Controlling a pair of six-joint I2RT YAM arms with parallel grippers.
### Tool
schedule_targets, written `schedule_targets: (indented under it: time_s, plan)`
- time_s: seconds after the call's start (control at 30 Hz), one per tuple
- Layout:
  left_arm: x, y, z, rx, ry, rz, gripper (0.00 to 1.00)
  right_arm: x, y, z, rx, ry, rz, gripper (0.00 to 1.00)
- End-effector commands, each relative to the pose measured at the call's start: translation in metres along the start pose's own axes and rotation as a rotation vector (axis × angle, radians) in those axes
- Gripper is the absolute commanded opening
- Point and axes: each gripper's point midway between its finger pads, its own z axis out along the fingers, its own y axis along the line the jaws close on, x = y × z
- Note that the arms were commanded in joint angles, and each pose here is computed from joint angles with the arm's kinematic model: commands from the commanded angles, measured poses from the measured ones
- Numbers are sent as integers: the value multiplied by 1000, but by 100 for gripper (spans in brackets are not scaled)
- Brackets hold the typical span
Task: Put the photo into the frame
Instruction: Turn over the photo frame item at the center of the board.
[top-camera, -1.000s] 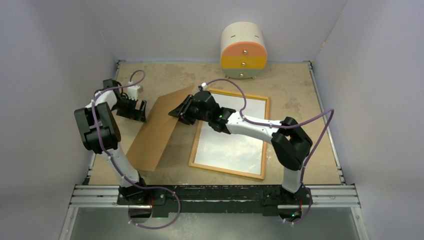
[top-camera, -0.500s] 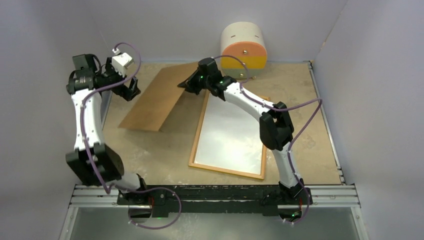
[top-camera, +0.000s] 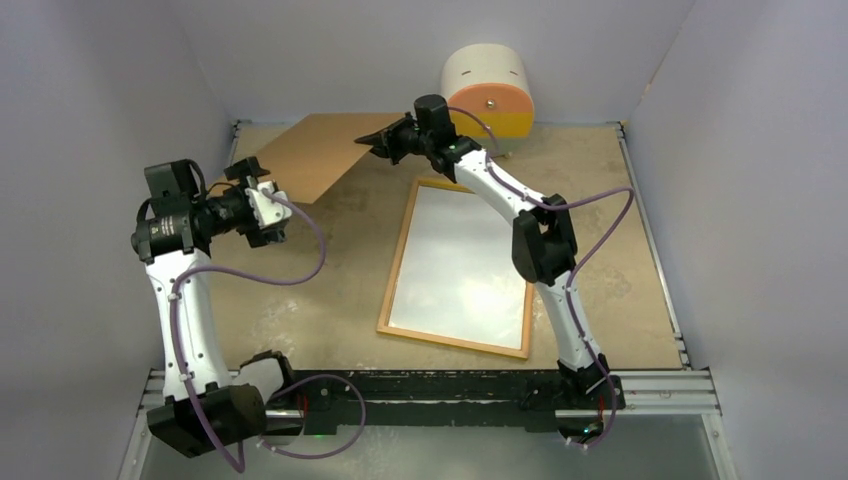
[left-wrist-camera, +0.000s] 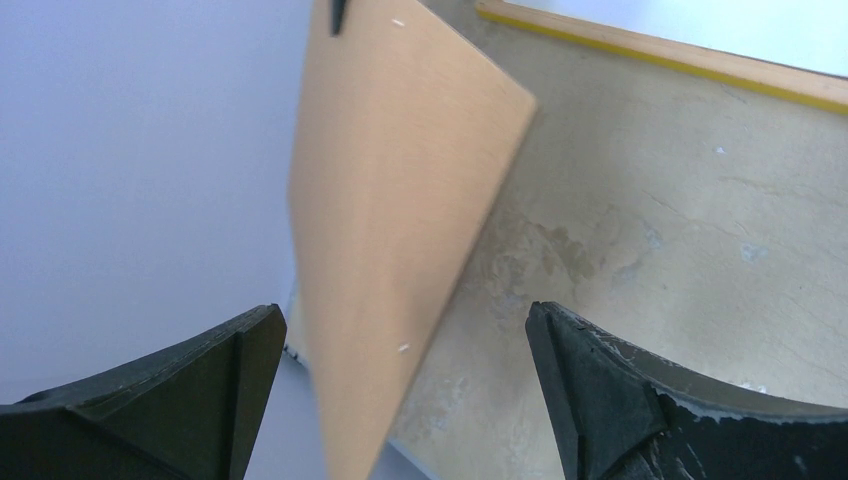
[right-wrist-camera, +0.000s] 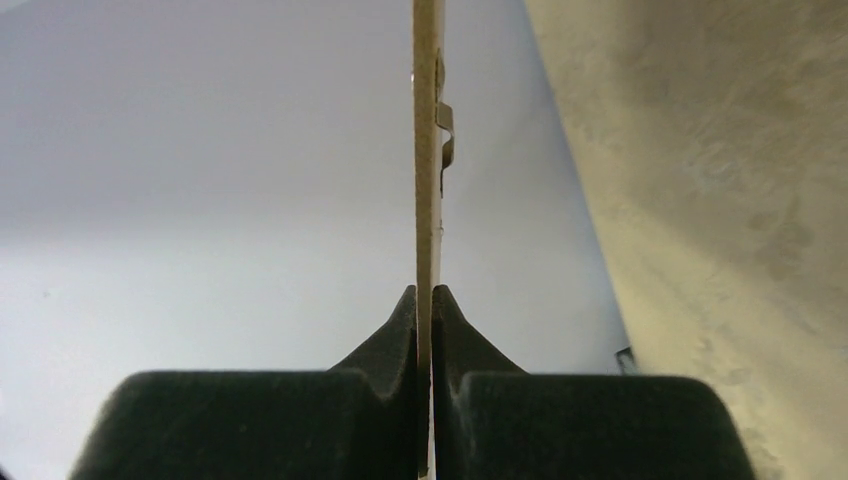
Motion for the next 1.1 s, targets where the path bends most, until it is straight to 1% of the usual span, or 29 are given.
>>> schedule_targets:
  time_s: [0.0, 0.1, 0.27, 0.37, 0.43, 0.57, 0.6, 0.63, 0.7, 0.73, 0.77, 0.8, 0.83, 0.9, 0.93, 1.0, 1.07]
  plan:
    - [-8, -9, 6, -8, -75, 170, 98, 56, 84, -44, -233, 179, 9, 0]
    - [-16, -5, 5, -31, -84, 200, 97, 58, 85, -50, -222, 161, -2, 0]
    - [-24, 5, 5, -26, -87, 208, 91, 83, 84, -53, -222, 201, -11, 0]
    - [-24, -2, 10, 4, -78, 252, 80, 98, 86, -53, -231, 228, -4, 0]
    - [-23, -6, 16, 35, -51, 270, 74, 106, 91, -55, -242, 233, -8, 0]
    - [-26, 1, 19, 26, -30, 259, 64, 116, 91, -57, -245, 239, -10, 0]
    - [-26, 5, 18, 12, -27, 259, 59, 119, 91, -58, -247, 245, -11, 0]
    - [-27, 10, 18, -5, -24, 257, 52, 121, 91, -60, -252, 252, -14, 0]
    - [-28, 18, 16, -48, -18, 275, 28, 125, 92, -64, -259, 263, -36, 0]
    - [-31, 22, 14, -71, -19, 295, 19, 127, 91, -66, -258, 266, -53, 0]
    - [-33, 24, 13, -89, -21, 321, 10, 128, 89, -69, -261, 267, -80, 6]
    - [-37, 27, 10, -117, -27, 355, 1, 130, 87, -72, -262, 272, -106, 16]
    - [-40, 30, 9, -144, -33, 371, 0, 132, 79, -73, -246, 283, -138, 29]
    - [-49, 39, 3, -213, -56, 394, 0, 131, 67, -79, -210, 286, -217, 48]
    - [-53, 42, 1, -234, -66, 398, 0, 127, 57, -83, -177, 274, -286, 57]
    - [-58, 47, -1, -243, -77, 394, 0, 117, 41, -95, -128, 244, -383, 72]
    - [-61, 51, -1, -225, -77, 376, 0, 104, 31, -114, -79, 187, -527, 84]
